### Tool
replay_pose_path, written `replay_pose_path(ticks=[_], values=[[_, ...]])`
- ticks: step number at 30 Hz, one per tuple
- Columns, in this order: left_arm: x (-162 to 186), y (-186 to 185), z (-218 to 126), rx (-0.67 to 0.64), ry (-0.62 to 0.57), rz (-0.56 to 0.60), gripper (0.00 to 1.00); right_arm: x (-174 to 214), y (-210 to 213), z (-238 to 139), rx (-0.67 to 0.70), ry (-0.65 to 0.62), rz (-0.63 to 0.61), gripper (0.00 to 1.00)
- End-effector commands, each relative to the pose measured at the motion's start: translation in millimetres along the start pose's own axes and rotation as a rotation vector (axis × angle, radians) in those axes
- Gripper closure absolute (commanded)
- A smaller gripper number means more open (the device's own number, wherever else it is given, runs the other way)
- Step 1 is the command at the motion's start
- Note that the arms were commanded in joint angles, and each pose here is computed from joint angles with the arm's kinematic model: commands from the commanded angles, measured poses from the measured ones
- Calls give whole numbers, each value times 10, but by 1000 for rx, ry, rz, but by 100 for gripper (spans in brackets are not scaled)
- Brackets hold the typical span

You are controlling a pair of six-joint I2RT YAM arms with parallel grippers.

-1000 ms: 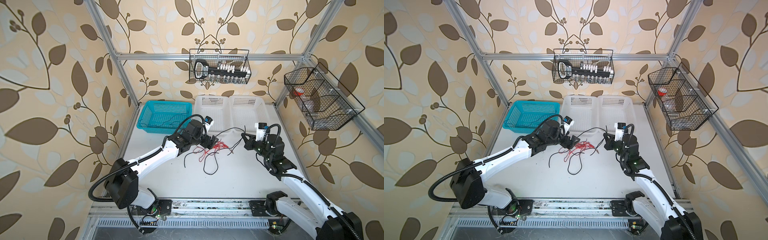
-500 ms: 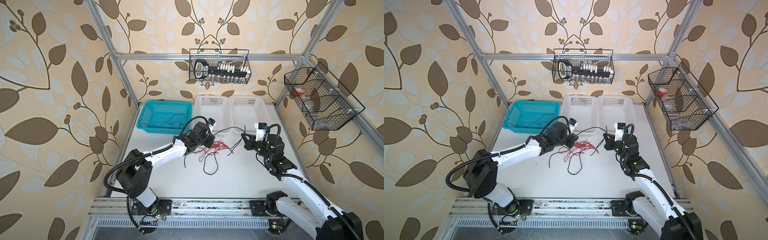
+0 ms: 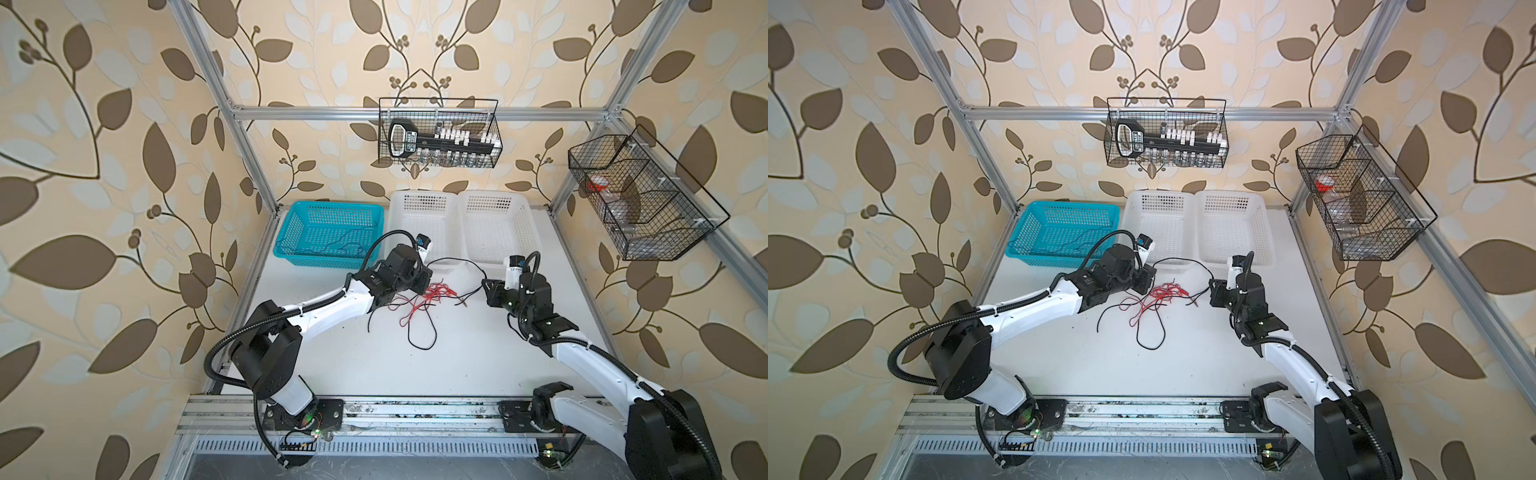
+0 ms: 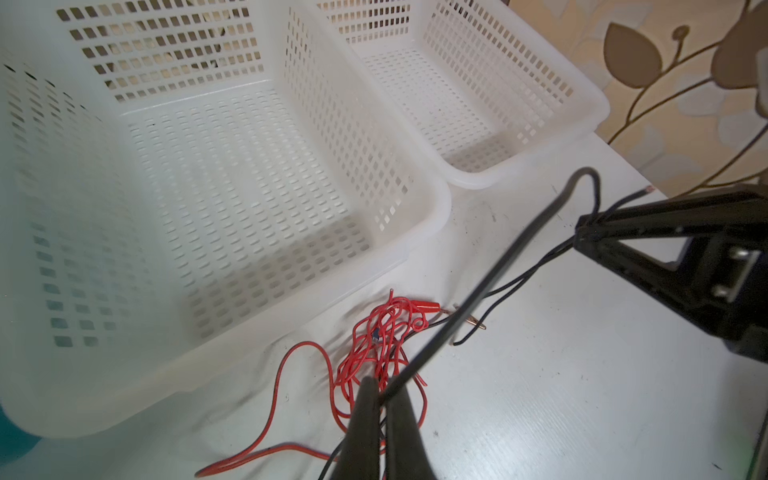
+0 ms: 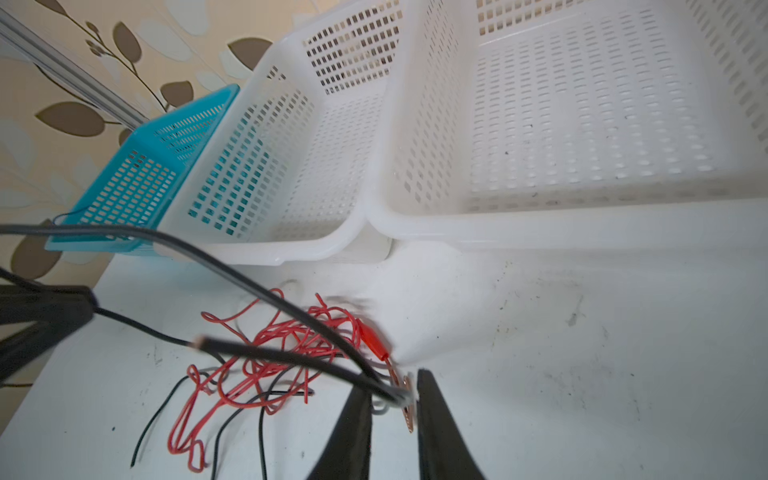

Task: Untangle the cables
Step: 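Grasp the black wire with the left gripper while the right gripper opens, then lift the black wire with the left gripper over the nearer white basket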

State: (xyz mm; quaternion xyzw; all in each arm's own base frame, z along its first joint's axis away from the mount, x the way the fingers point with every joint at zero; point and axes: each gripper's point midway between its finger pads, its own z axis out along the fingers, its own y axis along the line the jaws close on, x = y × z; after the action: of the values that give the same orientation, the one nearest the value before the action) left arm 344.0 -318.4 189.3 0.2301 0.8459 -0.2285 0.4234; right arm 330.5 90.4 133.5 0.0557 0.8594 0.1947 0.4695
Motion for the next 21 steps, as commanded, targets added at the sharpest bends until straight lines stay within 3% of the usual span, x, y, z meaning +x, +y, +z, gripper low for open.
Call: replay_pose_path(ticks=[1, 7, 13, 21], values=[[-534, -123, -313, 22, -156, -8, 100, -33, -26, 39, 7, -26, 4, 76], [-708, -154, -459, 26, -204, 11, 100, -23, 2, 56, -10, -19, -5, 58], [-829, -123, -531, -11, -208, 40, 100, -86, 94, -1, -49, -32, -15, 50], [-1215, -138, -954, -42, -289, 60, 100, -90, 85, -16, -43, -32, -24, 44]])
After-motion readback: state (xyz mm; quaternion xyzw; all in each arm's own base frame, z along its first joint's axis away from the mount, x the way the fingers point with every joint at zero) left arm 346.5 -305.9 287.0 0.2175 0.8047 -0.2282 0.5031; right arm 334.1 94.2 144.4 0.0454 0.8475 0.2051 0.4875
